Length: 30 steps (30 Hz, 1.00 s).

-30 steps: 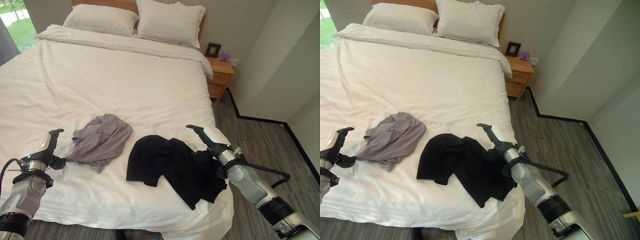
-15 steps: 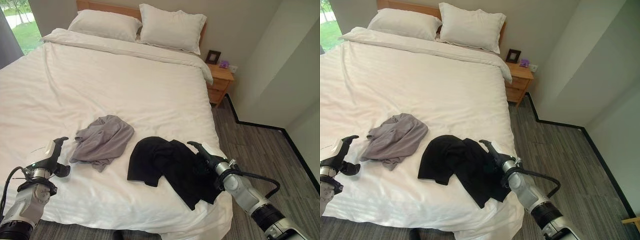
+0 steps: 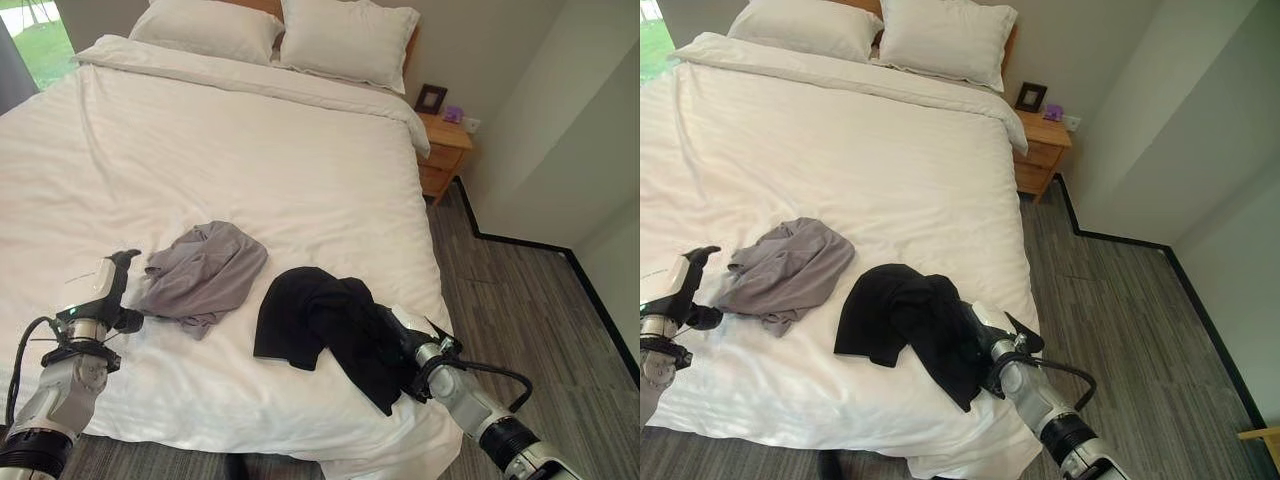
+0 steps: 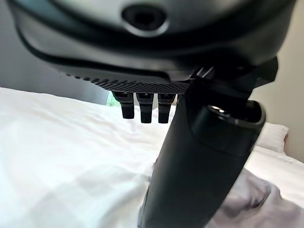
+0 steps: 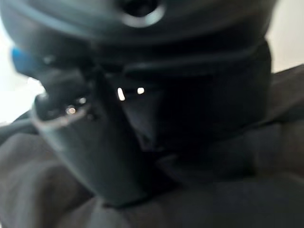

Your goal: Pick up bed clothes into laundry basket.

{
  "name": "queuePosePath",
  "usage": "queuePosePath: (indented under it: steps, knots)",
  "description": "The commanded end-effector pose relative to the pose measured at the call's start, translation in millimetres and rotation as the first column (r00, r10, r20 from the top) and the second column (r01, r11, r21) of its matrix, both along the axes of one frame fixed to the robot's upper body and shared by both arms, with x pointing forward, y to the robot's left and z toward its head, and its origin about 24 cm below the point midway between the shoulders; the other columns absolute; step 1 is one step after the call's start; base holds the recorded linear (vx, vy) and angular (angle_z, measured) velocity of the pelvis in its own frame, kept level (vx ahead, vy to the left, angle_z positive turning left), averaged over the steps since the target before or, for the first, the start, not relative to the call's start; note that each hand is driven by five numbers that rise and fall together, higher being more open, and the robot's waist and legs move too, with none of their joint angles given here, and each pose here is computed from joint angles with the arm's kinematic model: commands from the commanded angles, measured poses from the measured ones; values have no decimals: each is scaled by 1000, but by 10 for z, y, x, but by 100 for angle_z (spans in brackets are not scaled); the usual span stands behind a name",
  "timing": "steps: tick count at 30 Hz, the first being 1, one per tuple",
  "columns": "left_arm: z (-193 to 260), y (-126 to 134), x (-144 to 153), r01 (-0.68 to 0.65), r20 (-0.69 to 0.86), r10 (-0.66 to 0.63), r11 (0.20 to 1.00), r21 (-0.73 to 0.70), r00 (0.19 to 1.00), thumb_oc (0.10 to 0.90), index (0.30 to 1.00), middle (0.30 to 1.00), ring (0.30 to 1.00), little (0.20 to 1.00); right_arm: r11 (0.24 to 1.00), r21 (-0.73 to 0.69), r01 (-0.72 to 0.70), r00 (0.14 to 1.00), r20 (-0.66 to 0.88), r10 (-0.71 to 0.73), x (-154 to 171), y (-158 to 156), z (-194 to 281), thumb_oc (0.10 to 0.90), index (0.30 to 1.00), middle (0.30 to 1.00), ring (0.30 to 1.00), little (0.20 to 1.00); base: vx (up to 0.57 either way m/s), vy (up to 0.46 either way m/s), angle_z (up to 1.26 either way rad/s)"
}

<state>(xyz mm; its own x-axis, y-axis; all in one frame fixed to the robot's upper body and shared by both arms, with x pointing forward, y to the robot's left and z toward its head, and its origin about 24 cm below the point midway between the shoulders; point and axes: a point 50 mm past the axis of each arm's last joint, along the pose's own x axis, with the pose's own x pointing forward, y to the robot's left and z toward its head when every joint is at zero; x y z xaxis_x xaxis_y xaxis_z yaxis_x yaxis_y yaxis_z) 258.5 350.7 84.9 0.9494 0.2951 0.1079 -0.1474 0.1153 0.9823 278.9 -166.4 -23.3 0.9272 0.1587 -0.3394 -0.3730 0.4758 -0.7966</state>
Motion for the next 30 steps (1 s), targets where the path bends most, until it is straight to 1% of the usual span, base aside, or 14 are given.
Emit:
queuePosePath:
  steps: [1, 2, 4, 7, 9, 11, 14, 17, 18, 20, 21, 22, 26, 30]
  knots:
    - [1083, -412, 884, 78, 274, -149, 964, 254, 950, 800, 900, 900, 900, 900, 991, -28, -134, 986, 98, 136, 311, 353, 246, 400, 300, 300, 300, 300, 23, 23, 19]
    - [1097, -433, 906, 82, 276, -155, 963, 257, 949, 800, 900, 900, 900, 900, 991, -24, -129, 986, 101, 131, 318, 346, 252, 400, 300, 300, 300, 300, -9, 17, 15]
    - [1094, -412, 1085, 19, 195, -82, 952, 304, 977, 800, 900, 900, 900, 900, 983, 7, -184, 974, 138, 181, 340, 561, 309, 400, 300, 300, 300, 300, -72, 26, -18]
    - [1233, -366, 1147, -19, 185, -46, 941, 338, 982, 800, 900, 900, 900, 900, 976, 28, -214, 963, 175, 206, 351, 641, 384, 400, 300, 300, 300, 300, -60, 26, -43]
    - [1234, -319, 1144, -35, 173, -25, 942, 335, 985, 800, 900, 900, 900, 900, 975, 37, -221, 960, 184, 210, 340, 659, 392, 400, 300, 300, 300, 300, 26, 23, -23]
    - [1404, -461, 1177, 3, 216, -78, 944, 329, 973, 800, 900, 900, 900, 900, 980, 38, -194, 966, 184, 184, 329, 600, 381, 400, 300, 300, 300, 300, -112, -23, -12]
    - [1413, -534, 1116, 44, 254, -126, 951, 306, 959, 800, 900, 900, 900, 900, 989, 38, -144, 977, 165, 136, 308, 490, 327, 400, 300, 300, 300, 300, -2, -11, 1]
    - [1273, -532, 1066, 63, 233, -118, 970, 233, 965, 800, 900, 900, 900, 900, 994, 27, -110, 985, 137, 105, 291, 424, 271, 400, 300, 300, 300, 300, -22, -14, 1]
    - [1268, -528, 1061, 62, 233, -117, 971, 232, 966, 800, 900, 900, 900, 900, 994, 26, -111, 985, 136, 106, 289, 424, 269, 400, 300, 300, 300, 300, 0, 0, 0]
    - [1157, -497, 1006, 79, 219, -101, 991, 110, 970, 800, 900, 900, 900, 900, 997, 20, -71, 992, 110, 68, 290, 344, 232, 400, 300, 300, 300, 300, 0, 0, 0]
    - [1142, -438, 942, 79, 230, -93, 994, 69, 969, 800, 900, 900, 900, 900, 998, 29, -51, 994, 94, 48, 284, 298, 215, 400, 300, 300, 300, 300, 0, 0, 0]
    - [1137, -431, 935, 78, 229, -91, 995, 68, 969, 800, 900, 900, 900, 900, 998, 28, -52, 994, 93, 49, 282, 300, 213, 400, 300, 300, 300, 300, 36, 9, -1]
    - [982, -246, 762, 38, 198, -47, 998, 49, 979, 800, 900, 900, 900, 900, 999, 44, -28, 998, 65, 25, 232, 220, 169, 400, 300, 300, 300, 300, 42, 3, 1]
    - [819, -176, 713, 6, 140, -16, 998, 66, 990, 800, 900, 900, 900, 900, 997, 64, -32, 997, 76, 27, 246, 219, 208, 400, 300, 300, 300, 300, 6, 3, 2]
